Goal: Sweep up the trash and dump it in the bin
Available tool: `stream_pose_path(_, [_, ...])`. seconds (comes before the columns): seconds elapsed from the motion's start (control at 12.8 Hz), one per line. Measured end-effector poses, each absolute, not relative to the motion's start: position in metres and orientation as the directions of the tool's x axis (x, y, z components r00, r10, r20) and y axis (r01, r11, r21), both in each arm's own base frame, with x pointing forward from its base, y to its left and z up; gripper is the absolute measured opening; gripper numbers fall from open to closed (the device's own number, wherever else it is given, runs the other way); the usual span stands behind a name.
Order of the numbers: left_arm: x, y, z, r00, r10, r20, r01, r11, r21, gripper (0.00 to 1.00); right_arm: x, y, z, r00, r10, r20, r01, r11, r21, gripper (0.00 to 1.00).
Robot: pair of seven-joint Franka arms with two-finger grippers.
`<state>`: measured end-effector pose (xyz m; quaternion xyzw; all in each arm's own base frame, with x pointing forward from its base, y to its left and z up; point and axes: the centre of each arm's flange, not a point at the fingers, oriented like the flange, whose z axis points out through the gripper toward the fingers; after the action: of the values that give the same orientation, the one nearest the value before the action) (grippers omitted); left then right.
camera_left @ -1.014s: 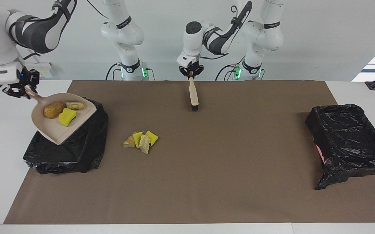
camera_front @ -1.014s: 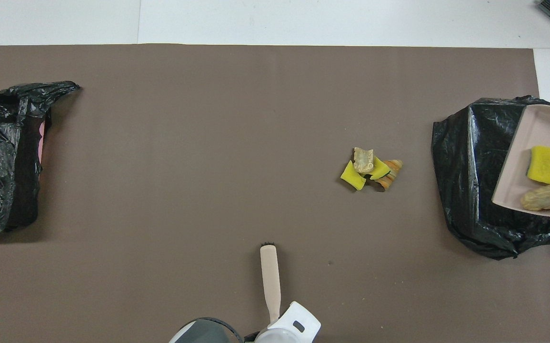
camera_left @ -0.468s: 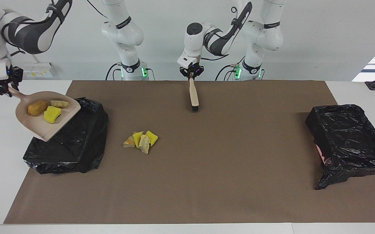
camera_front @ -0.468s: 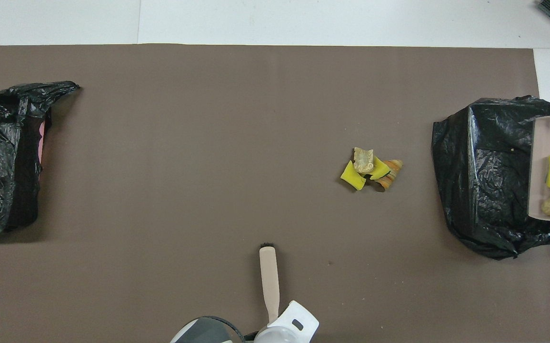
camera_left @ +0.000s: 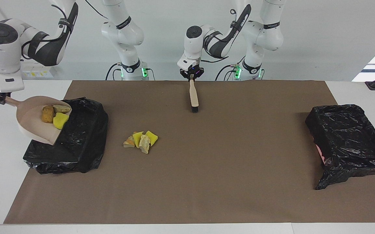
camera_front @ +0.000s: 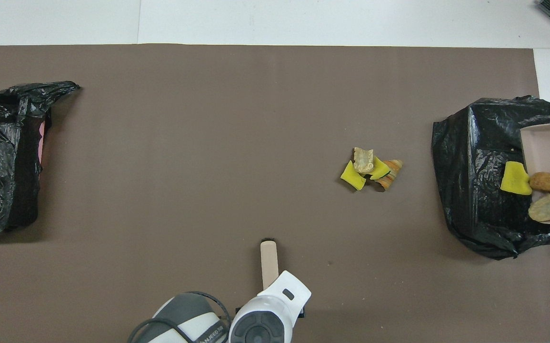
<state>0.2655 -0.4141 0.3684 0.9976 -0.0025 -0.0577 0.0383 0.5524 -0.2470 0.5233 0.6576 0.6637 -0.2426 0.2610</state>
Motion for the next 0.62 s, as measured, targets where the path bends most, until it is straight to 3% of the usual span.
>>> stream_pose_path(0.23, [0.347, -0.383, 0.413, 0.999, -0.042, -0.034, -0.039, -0.996, 0.075, 1.00, 0.564, -0.225, 0.529, -0.097, 0.662, -0.743, 0.993, 0.112, -0.029, 0.31])
stream_pose_path(0.62, [0.473, -0.295, 0.520, 0.995, -0.089, 0.048, -0.093, -0.992, 0.086, 1.00, 0.570, -0.206, 0.549, -0.136, 0.610, -0.781, 0.984, 0.173, -0.036, 0.31])
